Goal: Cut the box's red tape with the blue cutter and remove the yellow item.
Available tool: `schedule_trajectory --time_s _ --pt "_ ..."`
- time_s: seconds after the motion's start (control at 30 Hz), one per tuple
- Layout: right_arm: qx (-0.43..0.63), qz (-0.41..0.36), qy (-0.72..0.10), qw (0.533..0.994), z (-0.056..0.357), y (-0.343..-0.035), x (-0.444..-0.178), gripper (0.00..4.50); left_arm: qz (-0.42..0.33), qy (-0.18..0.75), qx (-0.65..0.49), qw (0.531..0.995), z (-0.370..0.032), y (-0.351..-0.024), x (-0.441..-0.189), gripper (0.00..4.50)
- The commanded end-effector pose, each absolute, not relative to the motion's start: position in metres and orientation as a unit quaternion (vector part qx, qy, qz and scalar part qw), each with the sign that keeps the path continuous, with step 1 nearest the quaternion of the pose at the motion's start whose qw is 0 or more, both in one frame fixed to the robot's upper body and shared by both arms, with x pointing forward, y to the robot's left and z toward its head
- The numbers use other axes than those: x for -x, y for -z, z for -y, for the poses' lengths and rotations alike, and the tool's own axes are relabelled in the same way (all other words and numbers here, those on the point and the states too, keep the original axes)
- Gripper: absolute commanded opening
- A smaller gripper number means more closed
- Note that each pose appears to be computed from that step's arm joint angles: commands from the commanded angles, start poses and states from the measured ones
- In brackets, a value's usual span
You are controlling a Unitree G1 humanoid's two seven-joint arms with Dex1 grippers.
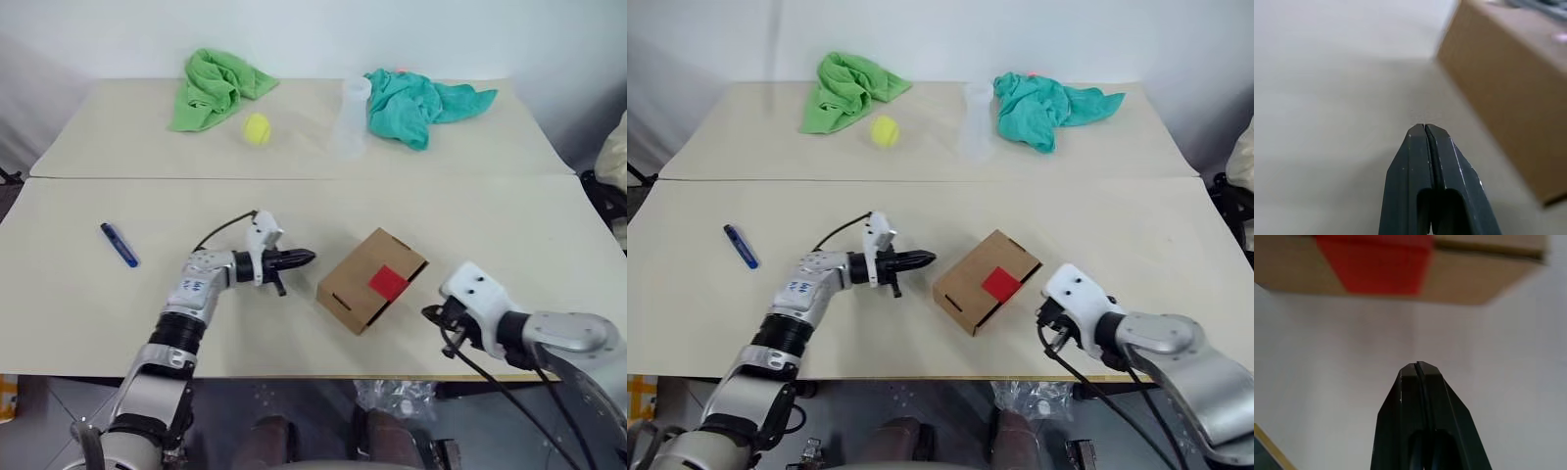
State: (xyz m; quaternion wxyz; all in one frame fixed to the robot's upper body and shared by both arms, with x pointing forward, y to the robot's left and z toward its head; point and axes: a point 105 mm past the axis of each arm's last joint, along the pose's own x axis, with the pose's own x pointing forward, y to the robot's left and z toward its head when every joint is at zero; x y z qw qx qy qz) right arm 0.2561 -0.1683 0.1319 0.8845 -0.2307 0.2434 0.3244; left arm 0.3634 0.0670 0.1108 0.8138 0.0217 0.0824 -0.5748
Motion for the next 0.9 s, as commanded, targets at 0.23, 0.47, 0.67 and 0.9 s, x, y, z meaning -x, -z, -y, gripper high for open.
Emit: schedule_trajectory --time_s 0.23,0.47,0.67,0.9 --pt "0.260 -0.178 -0.278 0.908 0.175 -0.161 -0.311 0.00 -0.080 0.665 -0.034 0.742 -0.040 -0.128 -0.344 0.01" --pt "0.265 -0.136 -0.275 0.914 0.170 -0.176 -0.345 0.00 -0.099 0.706 -0.043 0.700 -0.029 -0.134 -0.324 0.01" --pt "0.251 -0.097 -0.304 0.914 0.145 -0.186 -0.365 0.00 -0.116 0.716 -0.048 0.687 -0.026 -0.135 -0.314 0.01" --pt "0.250 -0.038 -0.285 0.925 0.140 -0.212 -0.377 0.00 -0.117 0.697 -0.057 0.705 -0.034 -0.134 -0.317 0.01"
